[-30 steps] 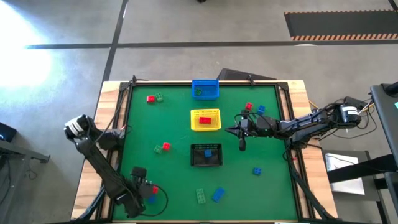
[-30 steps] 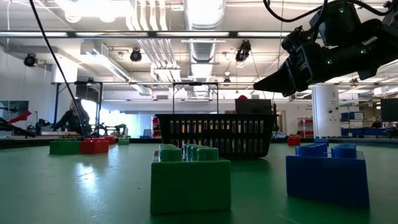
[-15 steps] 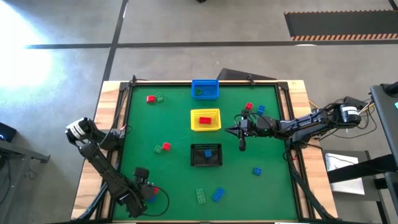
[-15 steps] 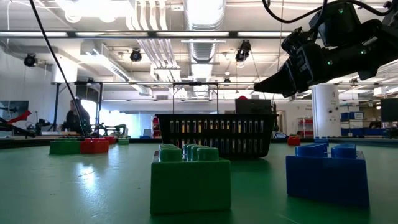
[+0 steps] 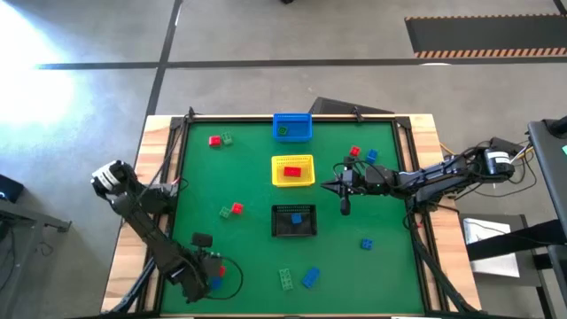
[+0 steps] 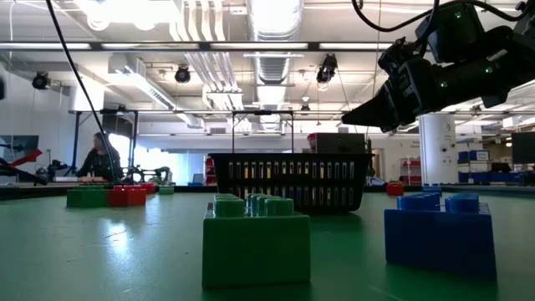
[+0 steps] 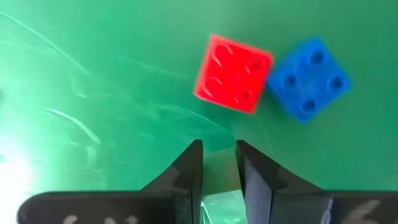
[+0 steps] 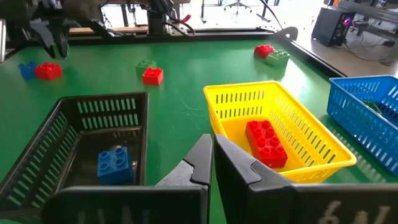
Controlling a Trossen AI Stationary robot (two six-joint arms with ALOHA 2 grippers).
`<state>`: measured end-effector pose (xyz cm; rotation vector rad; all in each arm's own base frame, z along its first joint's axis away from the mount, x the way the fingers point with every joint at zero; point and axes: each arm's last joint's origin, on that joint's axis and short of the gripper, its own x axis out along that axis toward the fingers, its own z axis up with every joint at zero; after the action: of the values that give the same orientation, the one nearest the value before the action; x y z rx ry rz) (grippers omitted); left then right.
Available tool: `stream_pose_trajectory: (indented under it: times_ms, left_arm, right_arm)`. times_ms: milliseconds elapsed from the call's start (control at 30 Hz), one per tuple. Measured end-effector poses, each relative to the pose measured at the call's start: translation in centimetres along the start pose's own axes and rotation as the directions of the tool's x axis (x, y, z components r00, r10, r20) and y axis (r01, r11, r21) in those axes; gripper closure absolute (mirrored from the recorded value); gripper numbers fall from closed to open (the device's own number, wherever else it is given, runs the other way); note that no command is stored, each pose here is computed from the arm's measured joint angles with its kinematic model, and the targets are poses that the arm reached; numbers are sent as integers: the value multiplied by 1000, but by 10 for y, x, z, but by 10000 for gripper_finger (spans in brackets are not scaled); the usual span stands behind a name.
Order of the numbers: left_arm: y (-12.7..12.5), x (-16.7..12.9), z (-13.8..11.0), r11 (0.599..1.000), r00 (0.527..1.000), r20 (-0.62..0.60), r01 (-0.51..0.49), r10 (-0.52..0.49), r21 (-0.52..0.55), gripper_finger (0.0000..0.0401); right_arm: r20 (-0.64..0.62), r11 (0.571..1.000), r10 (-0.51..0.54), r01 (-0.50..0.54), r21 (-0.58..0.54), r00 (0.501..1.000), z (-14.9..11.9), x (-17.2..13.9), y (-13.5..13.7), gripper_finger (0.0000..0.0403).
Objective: Sort & place blocks by color
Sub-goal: Put the green game piece into the blue bin
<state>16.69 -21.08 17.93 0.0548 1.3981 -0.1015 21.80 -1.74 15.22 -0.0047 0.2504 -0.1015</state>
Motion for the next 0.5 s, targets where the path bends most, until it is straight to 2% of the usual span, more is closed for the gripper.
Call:
stream_pose_trajectory:
  times_ms: [133, 233, 500]
  left_arm:
    - [22, -21, 5, 999, 992, 126, -12, 16, -32, 347]
    - [42, -39, 12, 997, 966, 251, -47, 61, -61, 347]
    - [106, -60, 48, 988, 832, 534, -110, 153, -111, 347]
  right_arm:
    - [-1, 1000, 0, 0, 0, 1000, 0, 0, 0, 394]
    - [-3, 1000, 0, 0, 3, 1000, 0, 0, 0, 394]
    - [-7, 1000, 2, -2, 9, 1000, -1, 0, 0, 394]
